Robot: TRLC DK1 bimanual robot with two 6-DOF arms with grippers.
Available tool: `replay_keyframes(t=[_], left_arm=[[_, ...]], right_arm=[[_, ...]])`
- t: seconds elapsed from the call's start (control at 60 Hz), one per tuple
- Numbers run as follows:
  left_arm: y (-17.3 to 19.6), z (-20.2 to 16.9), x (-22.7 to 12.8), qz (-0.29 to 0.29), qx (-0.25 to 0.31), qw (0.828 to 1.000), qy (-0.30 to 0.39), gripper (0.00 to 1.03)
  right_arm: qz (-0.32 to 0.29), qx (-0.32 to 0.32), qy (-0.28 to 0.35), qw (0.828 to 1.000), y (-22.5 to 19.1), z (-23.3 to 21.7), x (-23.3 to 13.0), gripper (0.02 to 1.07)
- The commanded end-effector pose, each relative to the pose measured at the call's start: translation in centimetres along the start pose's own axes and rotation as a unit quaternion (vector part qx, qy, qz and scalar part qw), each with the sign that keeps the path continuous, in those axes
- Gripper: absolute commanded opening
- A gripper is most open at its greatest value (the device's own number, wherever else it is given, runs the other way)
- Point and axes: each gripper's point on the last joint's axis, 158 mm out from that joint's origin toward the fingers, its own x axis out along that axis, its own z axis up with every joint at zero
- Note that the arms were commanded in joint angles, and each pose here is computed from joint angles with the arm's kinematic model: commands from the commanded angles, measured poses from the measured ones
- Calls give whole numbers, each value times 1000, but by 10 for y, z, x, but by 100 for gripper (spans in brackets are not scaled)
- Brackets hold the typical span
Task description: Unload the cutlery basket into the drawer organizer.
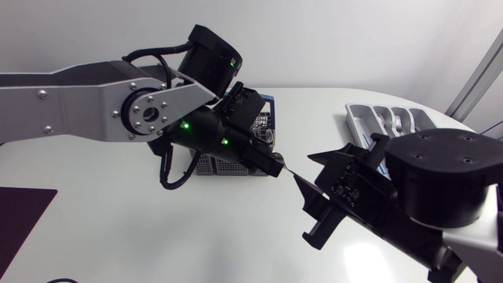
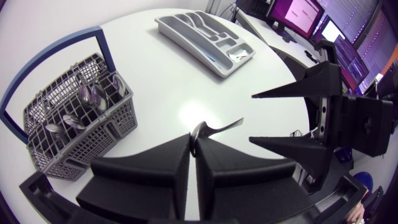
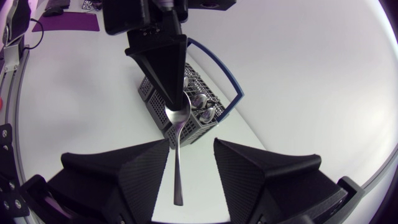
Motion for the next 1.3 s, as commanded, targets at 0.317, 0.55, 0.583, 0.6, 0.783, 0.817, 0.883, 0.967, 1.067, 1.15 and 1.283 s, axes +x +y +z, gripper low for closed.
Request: replay_keyframes(t=[0.317,0.55,0.583,0.6,0.783,0.817,0.883,0.967,1.067,1.15,1.283], left_arm=[[1,9,-1,-13,-21,1000,-6,4],[2,8,-1,-14,-24,1000,-4,4],[1,8,-2,-15,-24,1000,-4,4],[1,8,-2,-15,-24,1000,-4,4],[1,7,-1,-17,-24,1000,-3,4],[1,7,-1,-17,-24,1000,-3,4],[0,7,-1,-18,-24,1000,-2,4],[-1,6,-1,-20,-24,1000,-1,4],[-2,6,-1,-22,-23,999,-1,4],[-2,6,-1,-22,-24,999,-1,4],[-3,5,-1,-24,-24,999,0,4]], right_arm=[[2,-32,24,999,17,-19,22,57],[0,-38,28,999,18,-21,27,50],[0,-39,28,999,18,-20,27,50],[0,-39,28,999,18,-21,28,50],[-2,-41,27,999,16,-19,29,43],[-2,-42,27,999,16,-19,29,41],[-3,-43,26,999,16,-19,30,38],[-4,-42,26,999,15,-18,30,38],[-5,-42,28,999,14,-19,32,38],[-6,-43,29,999,14,-19,33,37],[-8,-43,28,999,12,-19,33,29]])
